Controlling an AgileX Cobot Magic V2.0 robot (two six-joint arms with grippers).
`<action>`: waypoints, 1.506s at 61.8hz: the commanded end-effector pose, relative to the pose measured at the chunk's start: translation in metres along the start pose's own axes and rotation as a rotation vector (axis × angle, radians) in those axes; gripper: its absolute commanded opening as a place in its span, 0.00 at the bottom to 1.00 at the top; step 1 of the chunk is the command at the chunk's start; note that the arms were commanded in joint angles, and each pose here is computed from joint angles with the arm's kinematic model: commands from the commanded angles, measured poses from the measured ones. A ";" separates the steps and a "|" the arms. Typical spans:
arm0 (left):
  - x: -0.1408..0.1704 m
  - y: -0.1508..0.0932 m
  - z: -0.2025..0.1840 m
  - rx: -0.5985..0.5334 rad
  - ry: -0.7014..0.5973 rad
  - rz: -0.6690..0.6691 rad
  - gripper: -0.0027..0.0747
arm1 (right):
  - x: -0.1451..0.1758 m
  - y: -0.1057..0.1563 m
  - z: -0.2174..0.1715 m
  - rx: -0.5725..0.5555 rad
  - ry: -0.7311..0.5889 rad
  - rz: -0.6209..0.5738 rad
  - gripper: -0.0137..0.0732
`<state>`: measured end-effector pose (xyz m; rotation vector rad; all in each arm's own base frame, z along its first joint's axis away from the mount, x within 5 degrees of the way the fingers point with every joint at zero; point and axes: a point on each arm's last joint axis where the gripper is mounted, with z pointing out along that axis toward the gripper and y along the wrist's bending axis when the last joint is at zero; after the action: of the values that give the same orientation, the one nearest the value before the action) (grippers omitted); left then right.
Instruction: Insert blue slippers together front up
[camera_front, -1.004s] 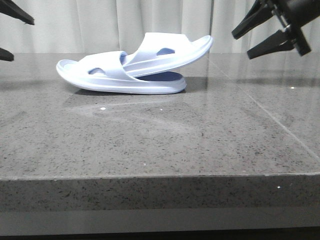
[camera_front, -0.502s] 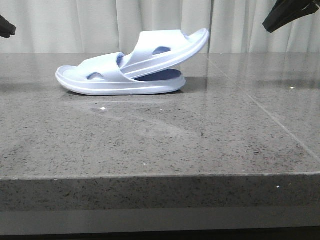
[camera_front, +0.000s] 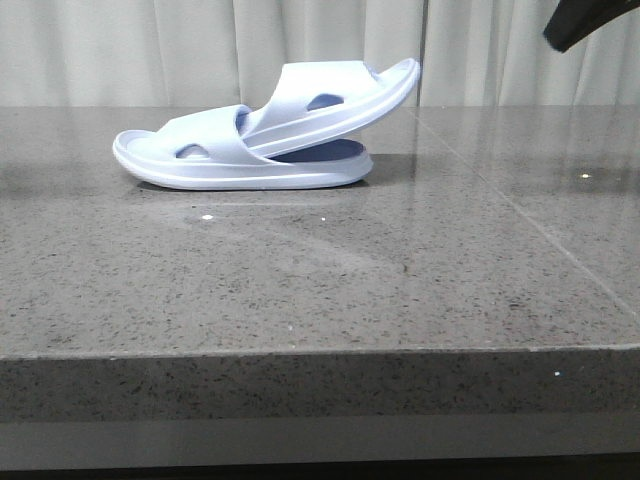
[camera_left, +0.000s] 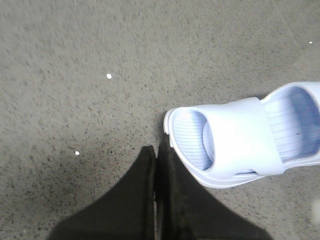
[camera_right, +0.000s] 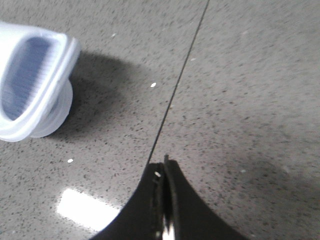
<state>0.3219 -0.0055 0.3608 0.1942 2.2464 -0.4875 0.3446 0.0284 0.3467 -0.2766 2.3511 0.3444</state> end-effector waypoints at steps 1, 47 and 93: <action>-0.004 -0.021 -0.028 -0.073 -0.183 0.063 0.01 | -0.005 0.010 -0.037 0.070 -0.209 -0.039 0.03; 0.144 -0.058 -0.133 -0.306 -0.677 0.170 0.01 | 0.132 0.068 -0.137 0.151 -0.751 -0.233 0.03; 0.205 -0.073 -0.156 -0.258 -0.776 0.242 0.01 | 0.207 0.067 -0.158 0.153 -0.889 -0.241 0.03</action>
<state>0.0579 -0.0160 0.3070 0.1515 1.5488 -0.1100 0.0765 0.0231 0.3089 -0.2956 1.5270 0.1472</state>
